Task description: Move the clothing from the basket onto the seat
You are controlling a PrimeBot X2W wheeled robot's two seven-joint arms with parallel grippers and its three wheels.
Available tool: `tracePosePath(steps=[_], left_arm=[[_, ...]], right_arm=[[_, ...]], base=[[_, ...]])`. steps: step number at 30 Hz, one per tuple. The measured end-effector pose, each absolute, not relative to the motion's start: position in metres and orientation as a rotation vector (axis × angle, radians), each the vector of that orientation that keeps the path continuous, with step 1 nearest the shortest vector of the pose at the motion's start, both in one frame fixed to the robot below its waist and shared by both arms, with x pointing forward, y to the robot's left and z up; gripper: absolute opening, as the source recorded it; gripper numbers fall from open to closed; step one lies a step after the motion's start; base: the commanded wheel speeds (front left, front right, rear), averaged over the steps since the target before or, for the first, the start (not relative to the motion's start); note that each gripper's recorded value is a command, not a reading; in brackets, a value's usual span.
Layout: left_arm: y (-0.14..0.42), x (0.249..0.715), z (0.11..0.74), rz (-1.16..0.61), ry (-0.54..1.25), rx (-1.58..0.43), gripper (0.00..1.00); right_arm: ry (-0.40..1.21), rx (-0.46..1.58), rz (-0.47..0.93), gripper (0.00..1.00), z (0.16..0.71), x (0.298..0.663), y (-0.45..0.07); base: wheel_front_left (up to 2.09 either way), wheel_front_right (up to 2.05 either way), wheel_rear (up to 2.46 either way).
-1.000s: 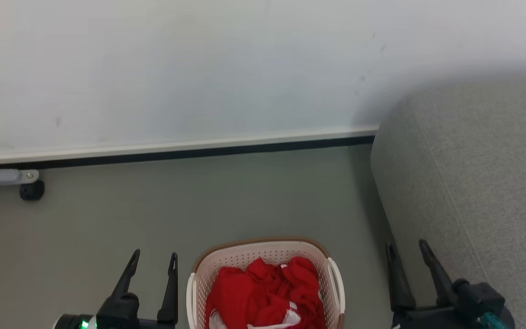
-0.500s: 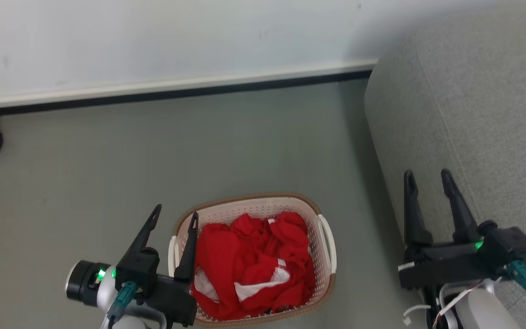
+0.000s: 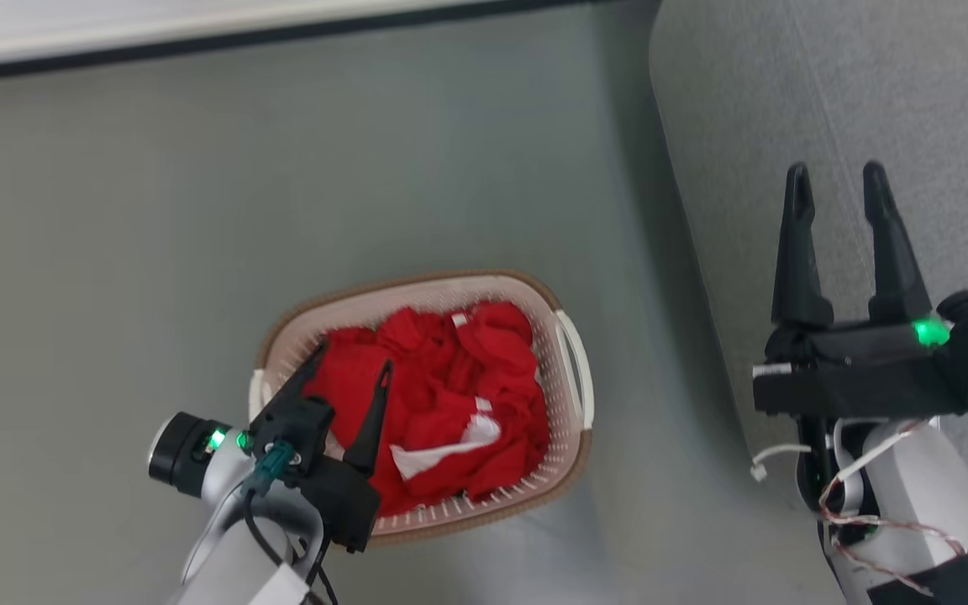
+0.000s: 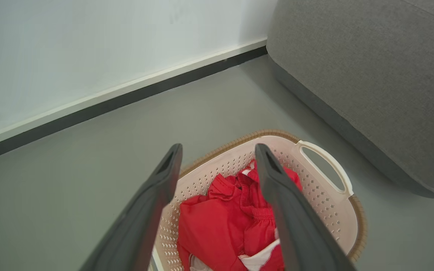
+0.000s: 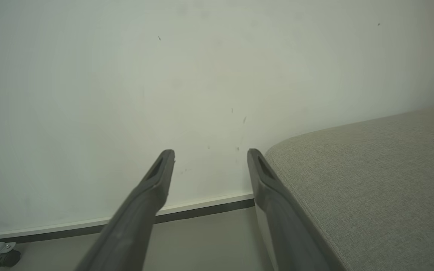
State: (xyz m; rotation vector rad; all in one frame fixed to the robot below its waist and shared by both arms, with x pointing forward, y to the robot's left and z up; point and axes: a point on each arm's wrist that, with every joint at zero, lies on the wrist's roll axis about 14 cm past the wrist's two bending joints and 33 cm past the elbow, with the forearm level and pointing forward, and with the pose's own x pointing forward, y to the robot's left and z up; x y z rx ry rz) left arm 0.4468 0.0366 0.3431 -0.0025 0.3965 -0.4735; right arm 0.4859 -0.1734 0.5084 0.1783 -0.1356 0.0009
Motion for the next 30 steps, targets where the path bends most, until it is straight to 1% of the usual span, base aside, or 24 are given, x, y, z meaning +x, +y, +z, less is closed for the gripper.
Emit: tracePosePath(steps=[9,23,30], left_arm=[[0.018,0.446,0.279,-0.563,0.561,0.003,1.0],[-0.014,0.445,0.195,-0.68,0.725,-0.004,1.0],[-0.015,0.427,0.148,-0.73,0.831,0.028,1.0]], right_arm=[[-0.133,0.169,-0.016,1.0,0.492,0.515,-0.18],[-0.12,0.137,-0.039,1.0,0.456,0.553,-0.193],[-0.062,0.124,-0.049,1.0,0.422,0.561,-0.197]], base=[[0.0,0.0,0.0],[0.0,0.0,0.0],[0.0,0.0,0.0]])
